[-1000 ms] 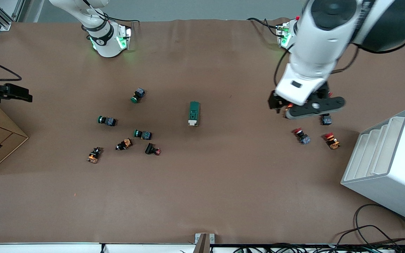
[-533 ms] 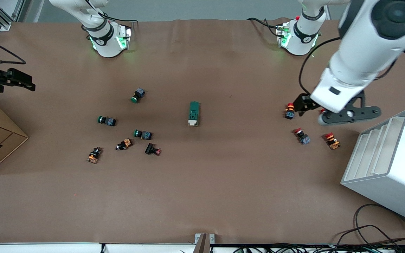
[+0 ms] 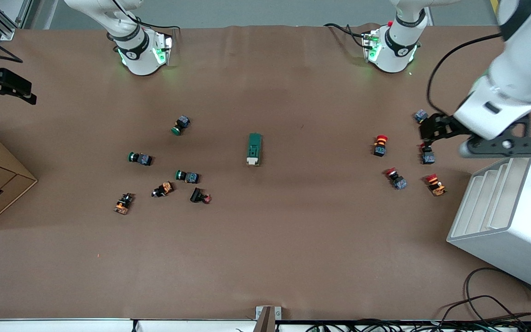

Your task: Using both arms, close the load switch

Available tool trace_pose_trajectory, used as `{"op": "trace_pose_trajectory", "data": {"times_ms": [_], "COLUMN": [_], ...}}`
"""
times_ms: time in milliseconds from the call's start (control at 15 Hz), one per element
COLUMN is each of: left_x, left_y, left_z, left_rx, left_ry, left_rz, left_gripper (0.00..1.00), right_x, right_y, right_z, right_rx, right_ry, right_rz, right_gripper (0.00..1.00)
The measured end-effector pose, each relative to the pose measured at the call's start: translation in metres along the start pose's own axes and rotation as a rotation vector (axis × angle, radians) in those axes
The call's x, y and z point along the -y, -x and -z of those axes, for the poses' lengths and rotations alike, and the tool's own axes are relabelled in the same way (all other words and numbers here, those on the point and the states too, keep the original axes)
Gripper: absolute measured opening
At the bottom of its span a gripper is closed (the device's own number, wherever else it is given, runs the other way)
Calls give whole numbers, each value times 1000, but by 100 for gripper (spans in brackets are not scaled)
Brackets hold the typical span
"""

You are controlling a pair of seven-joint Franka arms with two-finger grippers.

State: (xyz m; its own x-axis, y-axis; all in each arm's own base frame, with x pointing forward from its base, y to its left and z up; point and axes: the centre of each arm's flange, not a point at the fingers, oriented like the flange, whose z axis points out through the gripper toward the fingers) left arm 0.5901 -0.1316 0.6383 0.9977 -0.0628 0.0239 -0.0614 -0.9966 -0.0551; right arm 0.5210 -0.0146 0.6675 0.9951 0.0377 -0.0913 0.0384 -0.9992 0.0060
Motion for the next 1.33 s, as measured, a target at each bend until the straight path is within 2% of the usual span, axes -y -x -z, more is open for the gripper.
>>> {"op": "trace_pose_trajectory", "data": {"times_ms": [267,533,1067,1333], "left_x": [63,94,96,99], "left_y": [8,16,18,19], "left_z": [13,9,10,11], "left_rx": [2,30,31,30], "left_ry": [40,30,29,28], "left_rz": [-2,13,-6,-1], "left_gripper": [100,100,100,100], "right_x": [2,-1,-6,-6], "right_y": [2,3,4,4], "right_z": [2,0,7,8], "right_rx": [-8,-3,-47,-48], "right_ry": [-12,-14,-26,-30], "right_rz": [3,-2,-12,-12], "right_gripper": [100,100,100,100]}}
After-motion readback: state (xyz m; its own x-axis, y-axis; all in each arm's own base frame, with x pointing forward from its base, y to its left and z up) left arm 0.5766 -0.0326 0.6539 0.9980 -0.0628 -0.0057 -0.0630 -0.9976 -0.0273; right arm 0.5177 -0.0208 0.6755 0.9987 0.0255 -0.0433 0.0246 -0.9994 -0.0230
